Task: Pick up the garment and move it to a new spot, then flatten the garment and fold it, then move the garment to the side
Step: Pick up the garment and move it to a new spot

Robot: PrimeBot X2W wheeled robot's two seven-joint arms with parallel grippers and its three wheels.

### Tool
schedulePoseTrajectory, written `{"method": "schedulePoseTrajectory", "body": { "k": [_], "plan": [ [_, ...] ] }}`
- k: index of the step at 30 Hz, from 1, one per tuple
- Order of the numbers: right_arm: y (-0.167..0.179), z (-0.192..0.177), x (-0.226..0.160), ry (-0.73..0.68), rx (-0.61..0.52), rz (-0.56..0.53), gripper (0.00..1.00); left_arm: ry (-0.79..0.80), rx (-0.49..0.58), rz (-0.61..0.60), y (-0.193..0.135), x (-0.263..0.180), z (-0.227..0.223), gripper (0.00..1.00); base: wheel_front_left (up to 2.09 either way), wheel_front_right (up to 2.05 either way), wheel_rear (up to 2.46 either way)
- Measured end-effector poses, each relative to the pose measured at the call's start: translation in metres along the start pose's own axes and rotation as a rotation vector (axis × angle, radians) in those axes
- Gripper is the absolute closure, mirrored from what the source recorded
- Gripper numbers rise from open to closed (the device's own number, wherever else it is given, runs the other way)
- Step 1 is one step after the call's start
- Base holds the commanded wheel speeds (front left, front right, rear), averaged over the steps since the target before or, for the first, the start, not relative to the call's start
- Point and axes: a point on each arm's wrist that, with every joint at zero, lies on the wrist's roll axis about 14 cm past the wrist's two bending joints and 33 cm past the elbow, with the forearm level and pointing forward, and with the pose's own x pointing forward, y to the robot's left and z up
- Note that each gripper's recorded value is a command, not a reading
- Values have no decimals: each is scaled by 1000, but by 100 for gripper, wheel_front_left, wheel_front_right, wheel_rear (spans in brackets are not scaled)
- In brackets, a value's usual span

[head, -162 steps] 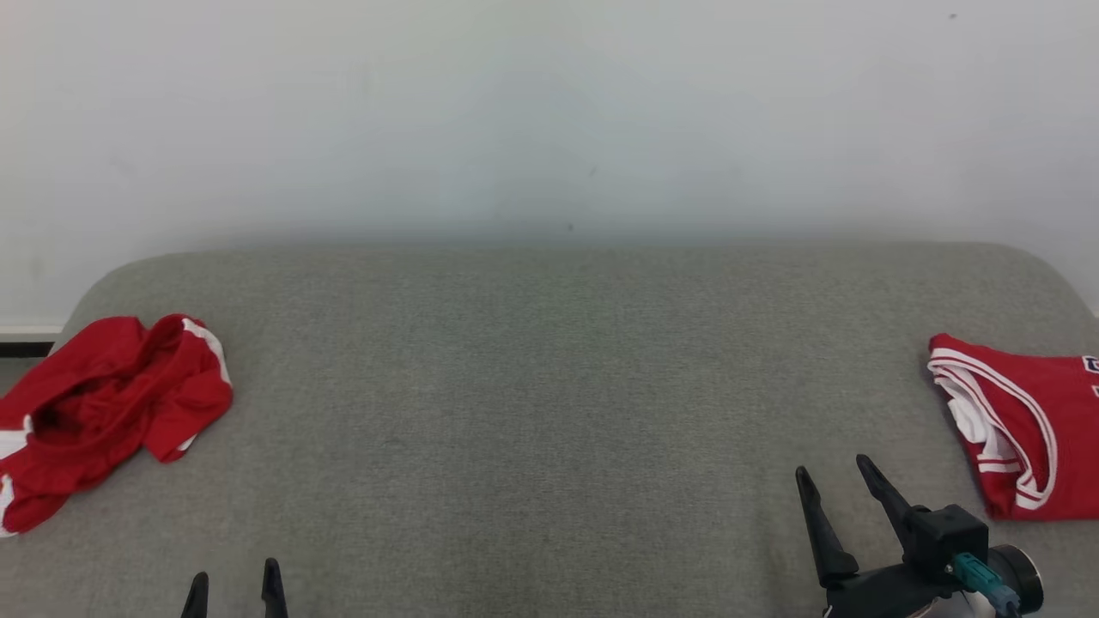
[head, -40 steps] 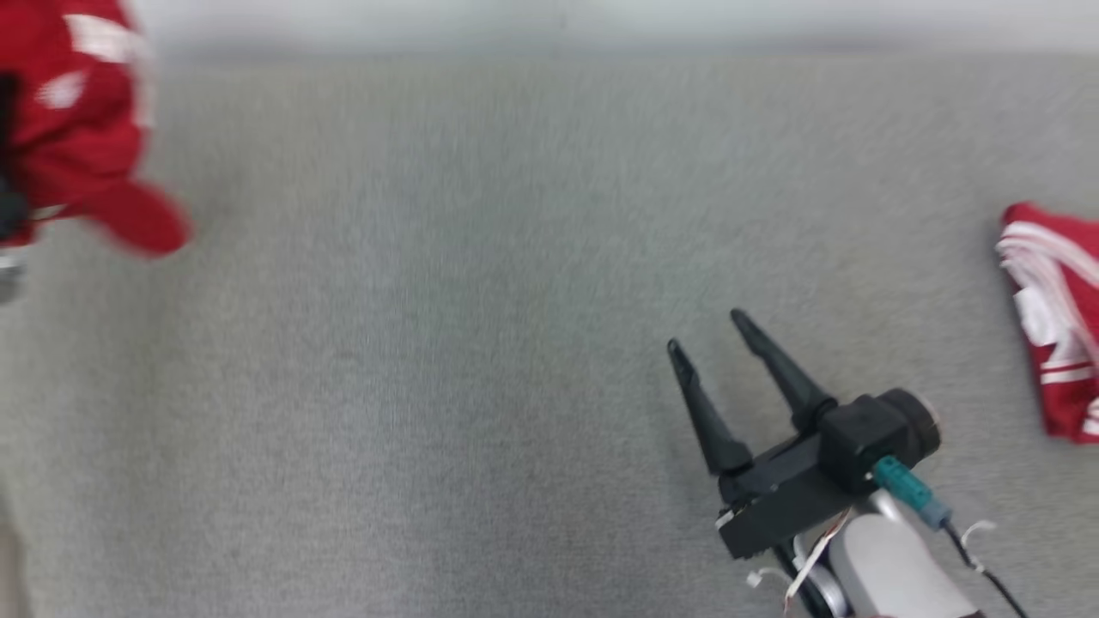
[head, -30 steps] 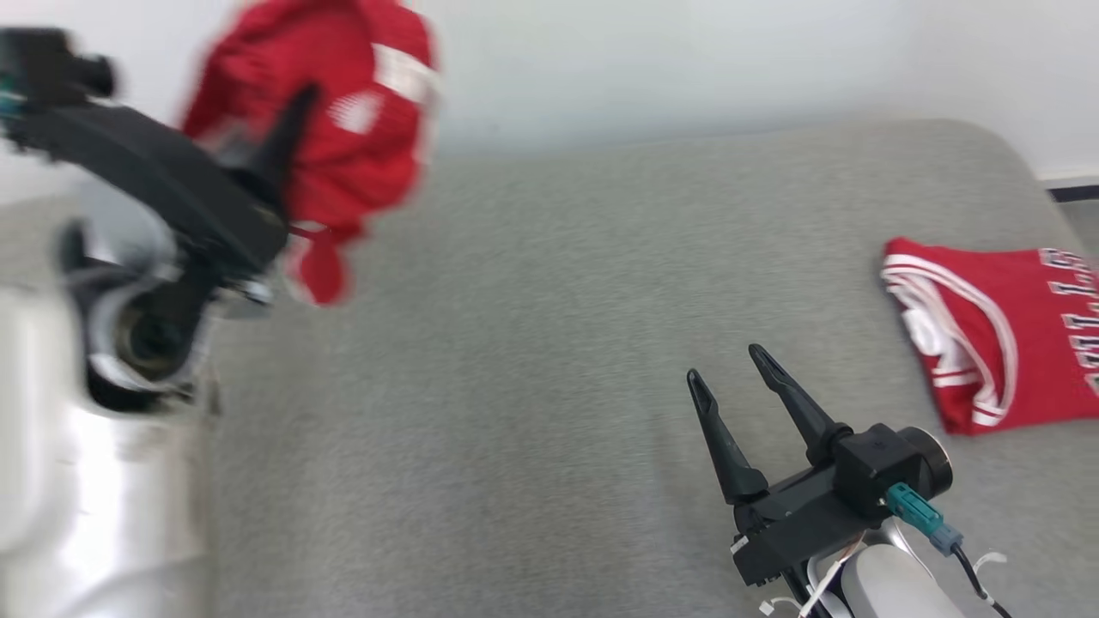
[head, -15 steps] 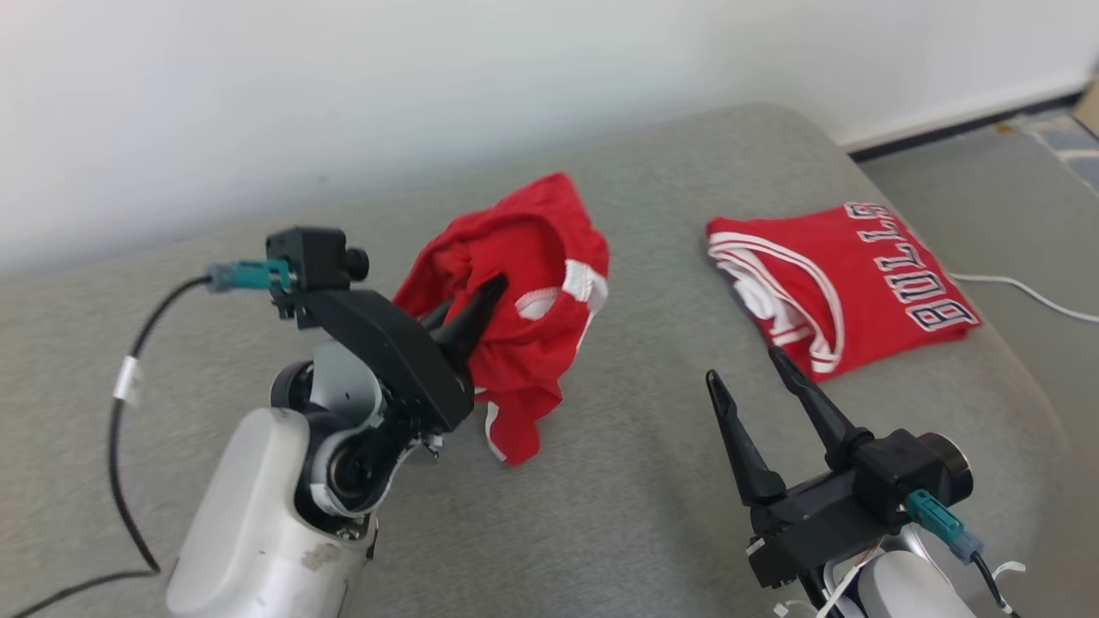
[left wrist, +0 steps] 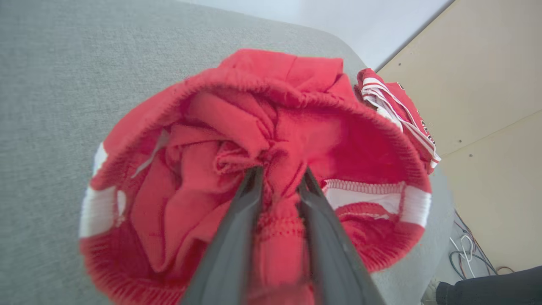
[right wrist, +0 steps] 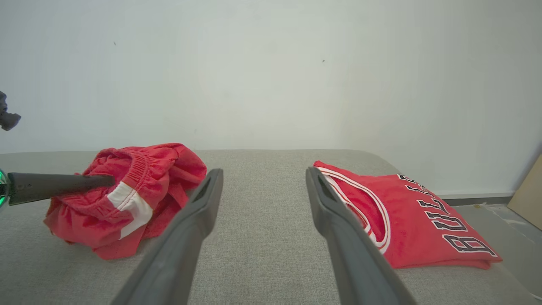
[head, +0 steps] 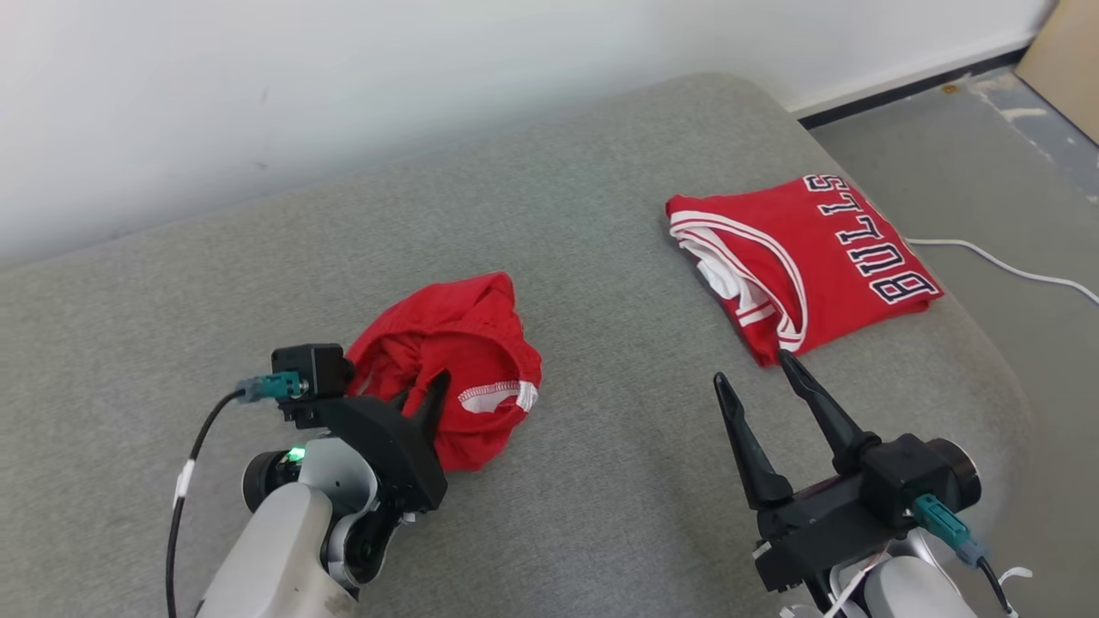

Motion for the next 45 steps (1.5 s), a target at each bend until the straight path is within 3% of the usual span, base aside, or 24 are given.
{"method": "schedulePoseTrajectory", "body": {
  "k": [1, 10, 25, 35, 45],
  "plan": [
    [1, -1, 0, 3, 0, 3, 0, -25, -5, 0, 1, -2, 3, 0, 0, 0, 0],
    [6, 3, 2, -12, 7, 23, 0, -327, -24, 68, 24, -43, 38, 0, 0, 0, 0],
    [25, 8, 9, -37, 15, 83, 0, -629, 120, 426, 101, -182, 65, 0, 0, 0, 0],
    [15, -6, 1, -5, 20, 53, 0, -634, 221, 553, 111, -242, 39, 0, 0, 0, 0],
    [13, -23, -4, 41, 31, 36, 0, -631, 242, 599, 116, -259, 32, 0, 0, 0, 0]
  ]
}}
